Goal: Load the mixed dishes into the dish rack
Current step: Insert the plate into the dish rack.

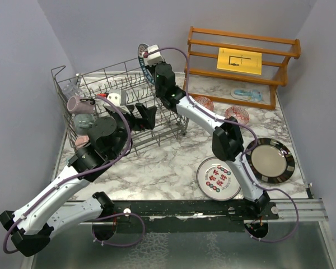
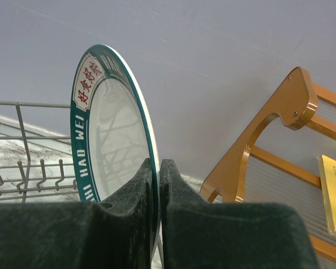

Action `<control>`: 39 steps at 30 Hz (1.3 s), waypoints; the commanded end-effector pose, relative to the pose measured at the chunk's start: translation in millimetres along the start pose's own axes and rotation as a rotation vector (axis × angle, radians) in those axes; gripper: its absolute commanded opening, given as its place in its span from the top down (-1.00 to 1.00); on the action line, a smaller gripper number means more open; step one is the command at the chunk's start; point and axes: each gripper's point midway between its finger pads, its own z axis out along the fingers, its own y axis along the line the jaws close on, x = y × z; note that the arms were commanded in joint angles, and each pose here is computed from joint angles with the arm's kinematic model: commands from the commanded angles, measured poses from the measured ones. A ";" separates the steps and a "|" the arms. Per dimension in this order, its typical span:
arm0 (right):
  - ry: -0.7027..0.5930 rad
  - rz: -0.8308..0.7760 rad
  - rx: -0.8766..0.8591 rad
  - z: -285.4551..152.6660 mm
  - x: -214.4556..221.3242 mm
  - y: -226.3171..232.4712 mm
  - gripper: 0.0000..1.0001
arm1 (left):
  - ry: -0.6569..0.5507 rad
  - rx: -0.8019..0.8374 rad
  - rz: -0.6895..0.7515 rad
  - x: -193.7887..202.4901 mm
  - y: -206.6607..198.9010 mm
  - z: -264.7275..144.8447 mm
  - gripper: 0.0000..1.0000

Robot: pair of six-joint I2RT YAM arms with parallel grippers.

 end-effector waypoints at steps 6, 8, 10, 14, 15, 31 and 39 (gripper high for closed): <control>-0.056 -0.022 0.075 -5.6 -4.4 2.3 0.99 | -0.027 -0.017 -0.008 -5.5 5.7 -3.6 -0.74; -0.054 -0.030 0.073 -6.5 -2.4 5.8 0.99 | -0.030 -0.016 -0.011 -6.3 5.6 -4.0 -0.74; -0.052 -0.035 0.077 -7.5 -0.6 7.7 0.99 | -0.030 -0.013 -0.014 -6.2 5.0 -4.0 -0.74; -0.040 -0.053 0.090 -7.8 9.4 11.4 0.99 | -0.031 -0.009 -0.015 -7.1 4.1 -4.2 -0.74; -0.039 -0.053 0.096 -7.5 11.1 11.1 0.99 | -0.030 -0.009 -0.015 -7.2 4.0 -4.1 -0.74; 0.007 -0.080 0.076 -17.1 48.5 48.5 0.98 | -0.023 -0.004 -0.013 -5.1 1.2 0.3 -0.73; 0.056 -0.082 0.031 -22.0 74.6 67.3 0.67 | -0.017 -0.002 -0.016 -2.5 1.1 0.2 -0.73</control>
